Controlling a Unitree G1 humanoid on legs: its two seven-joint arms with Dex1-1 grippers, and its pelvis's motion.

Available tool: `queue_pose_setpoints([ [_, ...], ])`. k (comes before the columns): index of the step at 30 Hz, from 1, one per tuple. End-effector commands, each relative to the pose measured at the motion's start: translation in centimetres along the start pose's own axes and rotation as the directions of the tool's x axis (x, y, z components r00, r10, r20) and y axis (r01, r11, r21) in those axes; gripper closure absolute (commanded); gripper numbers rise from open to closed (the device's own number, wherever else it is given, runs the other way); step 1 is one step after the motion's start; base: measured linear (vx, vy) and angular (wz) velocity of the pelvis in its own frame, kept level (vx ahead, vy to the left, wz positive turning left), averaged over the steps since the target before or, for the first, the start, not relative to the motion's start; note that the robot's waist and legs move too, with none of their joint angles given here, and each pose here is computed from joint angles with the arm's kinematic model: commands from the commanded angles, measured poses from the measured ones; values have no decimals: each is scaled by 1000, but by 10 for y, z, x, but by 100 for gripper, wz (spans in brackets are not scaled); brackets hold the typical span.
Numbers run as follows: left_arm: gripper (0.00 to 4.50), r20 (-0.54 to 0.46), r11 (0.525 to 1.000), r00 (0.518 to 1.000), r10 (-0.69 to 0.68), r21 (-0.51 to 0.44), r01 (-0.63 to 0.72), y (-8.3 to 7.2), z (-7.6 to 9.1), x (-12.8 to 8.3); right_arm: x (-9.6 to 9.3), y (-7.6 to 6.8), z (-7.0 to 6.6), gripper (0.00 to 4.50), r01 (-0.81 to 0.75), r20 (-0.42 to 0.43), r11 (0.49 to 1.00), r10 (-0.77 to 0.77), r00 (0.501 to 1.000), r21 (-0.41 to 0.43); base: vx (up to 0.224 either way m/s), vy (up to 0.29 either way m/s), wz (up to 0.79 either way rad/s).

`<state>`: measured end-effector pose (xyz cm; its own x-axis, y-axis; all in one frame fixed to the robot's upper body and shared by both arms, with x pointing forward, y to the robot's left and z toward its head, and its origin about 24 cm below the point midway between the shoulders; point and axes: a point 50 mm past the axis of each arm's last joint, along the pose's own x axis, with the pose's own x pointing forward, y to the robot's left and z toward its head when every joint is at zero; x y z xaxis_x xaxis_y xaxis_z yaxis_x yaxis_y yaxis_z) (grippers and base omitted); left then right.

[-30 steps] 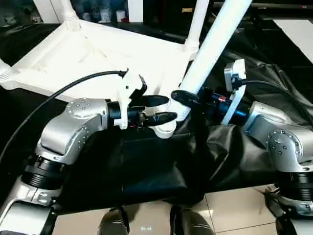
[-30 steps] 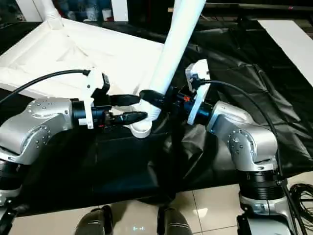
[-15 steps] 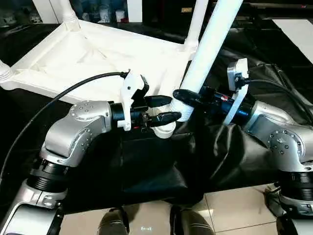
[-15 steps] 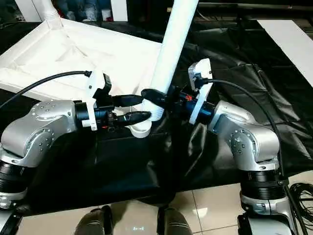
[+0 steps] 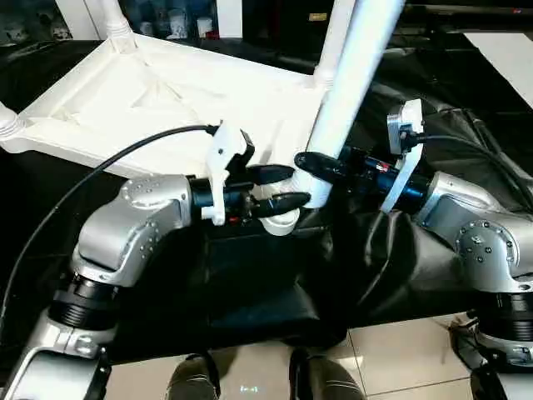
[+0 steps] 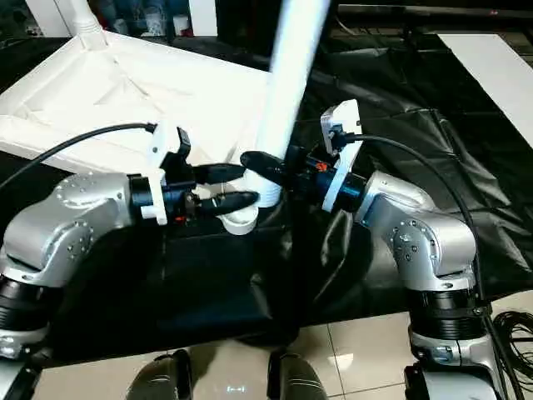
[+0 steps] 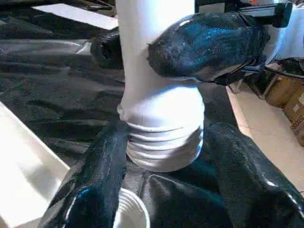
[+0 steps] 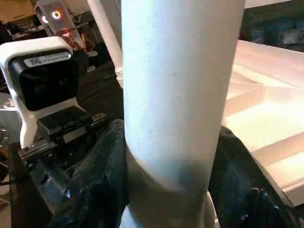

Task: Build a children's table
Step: Pick table leg

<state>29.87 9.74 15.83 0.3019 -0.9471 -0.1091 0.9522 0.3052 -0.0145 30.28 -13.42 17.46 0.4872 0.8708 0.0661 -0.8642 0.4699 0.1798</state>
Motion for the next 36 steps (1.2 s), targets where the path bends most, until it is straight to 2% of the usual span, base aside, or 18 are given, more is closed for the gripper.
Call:
queue_pose_setpoints([
  [1,156,27,992,992,-120,34,119,-19,7,15,2,0,-1,262,5,-1,1000,-5,1000,5,0,0,0],
  [5,156,25,992,993,-119,38,118,-19,8,14,2,0,-2,262,6,-4,1000,-6,1000,4,0,0,0],
  [8,156,26,995,996,-80,54,79,-11,12,6,2,-1,-1,262,8,-5,1000,-8,1000,1,0,0,0],
  [12,156,85,995,993,-84,66,78,-3,28,-15,0,-1,-1,262,10,-6,1000,-10,1000,-3,0,0,0],
  [15,156,169,986,971,-167,24,166,-3,44,-37,0,-1,-1,262,-1,-16,1000,1,1000,-6,0,0,0],
  [16,139,169,986,971,-167,24,166,-3,44,-37,0,-1,-1,262,-1,-16,1000,1,1000,-6,0,0,0],
  [17,129,210,986,964,-166,1,169,0,50,-43,0,1,-2,262,-14,-24,1000,14,1000,-7,0,0,0],
  [19,122,255,993,961,-111,-12,118,9,55,-46,1,4,-3,262,-47,-42,999,47,998,-9,0,0,0],
  [22,90,273,995,958,-86,-28,97,12,57,-44,1,7,-4,262,-70,-55,997,69,996,-13,0,0,0],
  [26,63,274,989,960,55,-146,-15,26,54,-22,7,20,-10,262,-161,-94,987,158,983,-18,0,0,0],
  [28,35,300,982,952,59,-191,0,27,55,-18,9,22,-11,262,-172,-98,985,170,981,-19,0,0,0],
  [34,34,346,971,938,10,-228,74,19,58,-9,10,25,-16,263,-185,-120,982,181,976,-22,0,0,0],
  [36,34,407,962,913,-27,-239,135,16,63,-11,9,24,-17,263,-185,-129,983,181,975,-20,0,0,0],
])
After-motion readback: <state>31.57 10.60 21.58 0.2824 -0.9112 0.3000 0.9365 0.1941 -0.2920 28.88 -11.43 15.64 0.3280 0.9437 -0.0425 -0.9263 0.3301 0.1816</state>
